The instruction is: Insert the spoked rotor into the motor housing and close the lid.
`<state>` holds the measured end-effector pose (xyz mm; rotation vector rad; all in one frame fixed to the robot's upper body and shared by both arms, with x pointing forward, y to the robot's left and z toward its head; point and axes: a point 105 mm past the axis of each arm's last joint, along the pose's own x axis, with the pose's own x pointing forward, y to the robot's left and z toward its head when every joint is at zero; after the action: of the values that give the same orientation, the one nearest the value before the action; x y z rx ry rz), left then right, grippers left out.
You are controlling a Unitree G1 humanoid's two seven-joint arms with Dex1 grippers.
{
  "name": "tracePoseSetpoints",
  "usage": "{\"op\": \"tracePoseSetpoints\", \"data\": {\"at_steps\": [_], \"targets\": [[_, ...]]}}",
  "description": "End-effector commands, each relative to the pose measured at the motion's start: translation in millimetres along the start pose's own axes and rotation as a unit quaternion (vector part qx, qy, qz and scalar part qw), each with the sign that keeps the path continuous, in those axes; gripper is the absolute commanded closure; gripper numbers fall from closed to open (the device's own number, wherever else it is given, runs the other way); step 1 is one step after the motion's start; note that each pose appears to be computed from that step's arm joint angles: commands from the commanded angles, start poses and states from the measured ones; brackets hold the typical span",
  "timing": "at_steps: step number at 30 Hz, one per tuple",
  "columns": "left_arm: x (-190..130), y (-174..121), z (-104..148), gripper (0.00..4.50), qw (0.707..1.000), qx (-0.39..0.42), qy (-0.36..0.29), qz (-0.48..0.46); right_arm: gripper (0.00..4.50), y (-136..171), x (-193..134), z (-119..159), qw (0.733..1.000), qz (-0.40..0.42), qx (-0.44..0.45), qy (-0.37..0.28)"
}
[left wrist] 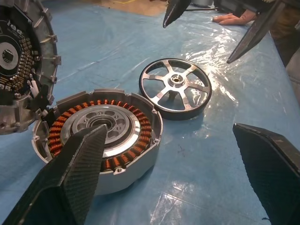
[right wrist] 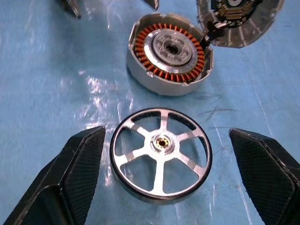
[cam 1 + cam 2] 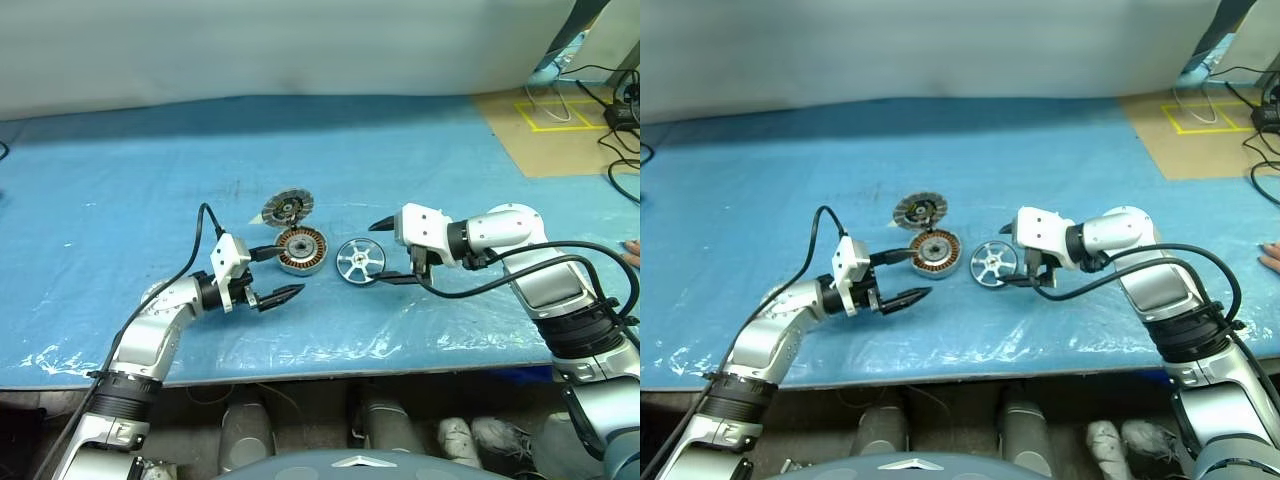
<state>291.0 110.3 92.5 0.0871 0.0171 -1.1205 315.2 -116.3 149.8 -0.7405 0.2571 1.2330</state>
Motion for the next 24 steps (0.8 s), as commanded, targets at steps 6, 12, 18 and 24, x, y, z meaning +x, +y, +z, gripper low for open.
{"op": "tracePoseSetpoints", "data": {"at_steps": [6, 12, 18, 24], "targets": [[3.6, 0.2, 7.1, 0.0, 1.0, 0.022, -0.01, -0.006, 0.41, 0.2, 11.9, 7.8, 0.996, 0.005, -0.084, 0.022], [-1.1, 3.3, -8.2, 0.0, 1.0, 0.021, 0.001, -0.004, 0.41, -21.7, 25.1, 6.7, 0.998, -0.032, -0.045, 0.026], [-6.2, 4.8, -11.9, 0.0, 1.0, 0.019, 0.0, 0.0, 1.97, -13.7, 24.5, -1.3, 0.998, -0.001, -0.042, 0.038], [-4.8, 4.8, -8.6, 0.0, 1.0, 0.02, -0.003, 0.001, 1.97, -14.2, 25.6, -4.8, 0.998, 0.001, -0.039, 0.047]]}}
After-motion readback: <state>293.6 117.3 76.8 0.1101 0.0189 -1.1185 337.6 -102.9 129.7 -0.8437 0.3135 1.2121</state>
